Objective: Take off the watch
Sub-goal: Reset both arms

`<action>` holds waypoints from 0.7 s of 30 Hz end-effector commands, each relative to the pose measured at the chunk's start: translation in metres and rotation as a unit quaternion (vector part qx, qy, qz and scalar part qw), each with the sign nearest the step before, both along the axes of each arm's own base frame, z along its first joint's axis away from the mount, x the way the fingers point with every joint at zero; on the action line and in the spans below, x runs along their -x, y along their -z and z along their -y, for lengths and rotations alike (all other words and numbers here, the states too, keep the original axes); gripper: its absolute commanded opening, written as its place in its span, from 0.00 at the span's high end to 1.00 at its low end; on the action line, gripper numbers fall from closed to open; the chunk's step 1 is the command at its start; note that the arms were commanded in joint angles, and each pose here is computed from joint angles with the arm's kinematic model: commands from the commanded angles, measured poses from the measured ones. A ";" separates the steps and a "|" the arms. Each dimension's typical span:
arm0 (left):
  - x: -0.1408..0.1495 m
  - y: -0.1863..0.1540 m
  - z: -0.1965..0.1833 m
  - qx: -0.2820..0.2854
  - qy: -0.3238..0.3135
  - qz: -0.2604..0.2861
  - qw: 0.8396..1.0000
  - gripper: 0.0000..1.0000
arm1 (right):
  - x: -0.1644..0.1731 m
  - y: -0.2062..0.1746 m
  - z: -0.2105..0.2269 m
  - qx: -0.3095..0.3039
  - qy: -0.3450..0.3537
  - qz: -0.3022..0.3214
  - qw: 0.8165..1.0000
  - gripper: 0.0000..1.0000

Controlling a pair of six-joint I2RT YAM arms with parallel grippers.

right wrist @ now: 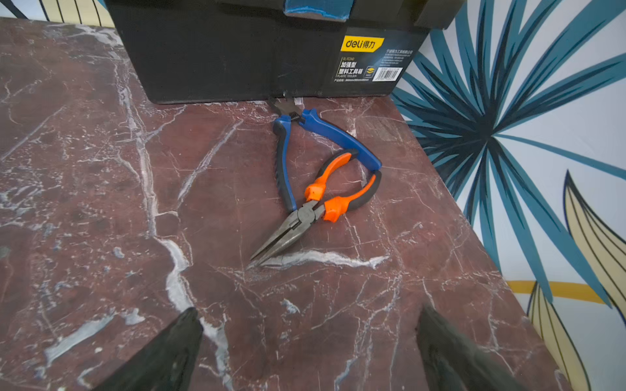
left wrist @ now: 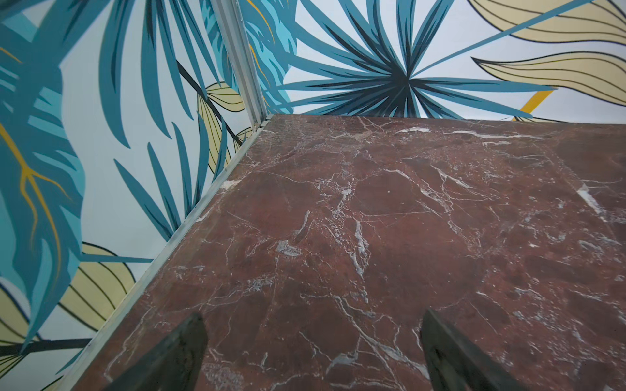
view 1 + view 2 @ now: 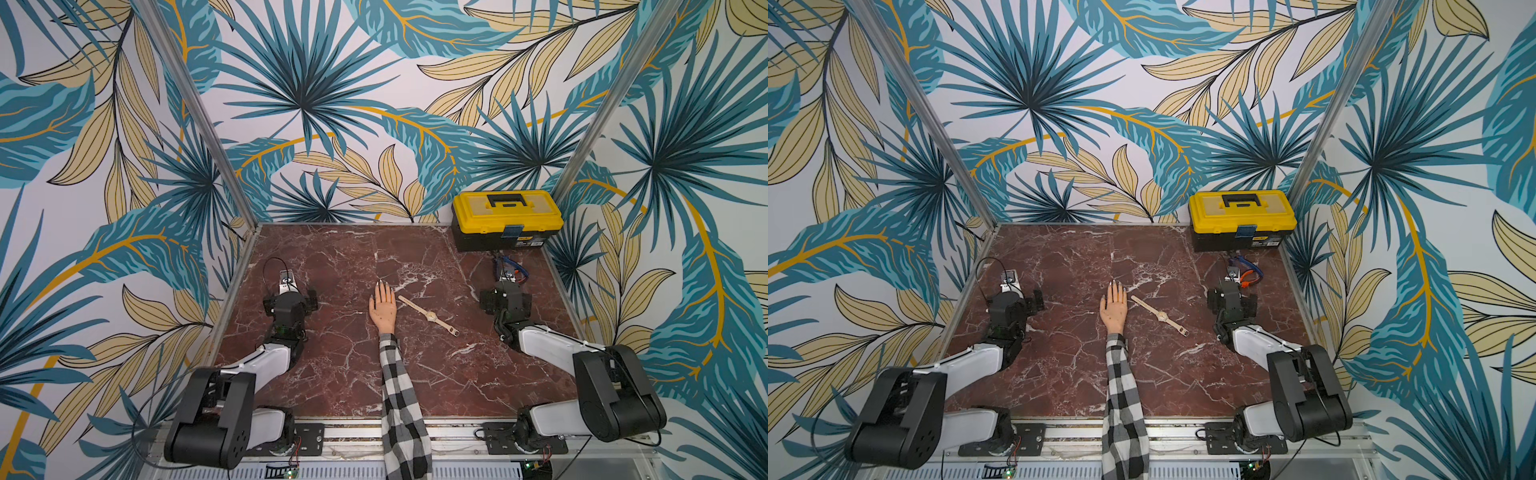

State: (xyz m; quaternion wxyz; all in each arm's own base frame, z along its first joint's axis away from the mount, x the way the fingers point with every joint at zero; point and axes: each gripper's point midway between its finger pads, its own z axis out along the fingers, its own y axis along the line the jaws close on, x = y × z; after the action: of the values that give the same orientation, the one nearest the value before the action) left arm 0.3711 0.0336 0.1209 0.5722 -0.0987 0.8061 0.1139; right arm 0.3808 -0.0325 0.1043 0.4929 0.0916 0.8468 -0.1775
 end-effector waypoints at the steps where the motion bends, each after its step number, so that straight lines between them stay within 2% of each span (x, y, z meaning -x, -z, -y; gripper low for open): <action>1: -0.015 -0.011 0.003 0.007 0.024 0.057 0.998 0.01 | -0.018 -0.019 -0.002 -0.013 -0.023 0.088 0.996 0.01; 5: -0.025 0.002 0.005 0.010 0.039 0.049 0.998 0.00 | -0.012 -0.008 -0.003 -0.067 -0.061 0.101 0.991 0.00; 7: -0.025 0.002 0.003 0.015 0.040 0.049 0.998 0.01 | -0.013 -0.012 -0.004 -0.060 -0.080 0.139 0.985 0.01; 10: -0.025 0.003 0.009 0.015 0.058 0.047 0.997 0.00 | -0.018 -0.003 -0.006 -0.077 -0.084 0.093 0.989 0.00; 14: -0.030 0.005 0.004 0.037 0.071 0.047 0.996 0.00 | -0.019 -0.003 -0.003 -0.084 -0.085 0.096 0.988 0.00; 21: -0.030 0.005 0.004 0.037 0.073 0.047 0.995 0.01 | -0.017 -0.006 -0.003 -0.080 -0.088 0.103 0.988 0.00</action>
State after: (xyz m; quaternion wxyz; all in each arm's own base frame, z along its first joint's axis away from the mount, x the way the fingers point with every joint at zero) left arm 0.3950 0.0312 0.1059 0.5973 -0.0702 0.7976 0.0470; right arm 0.3962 -0.0307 0.1016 0.5670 0.0738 0.8178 -0.0646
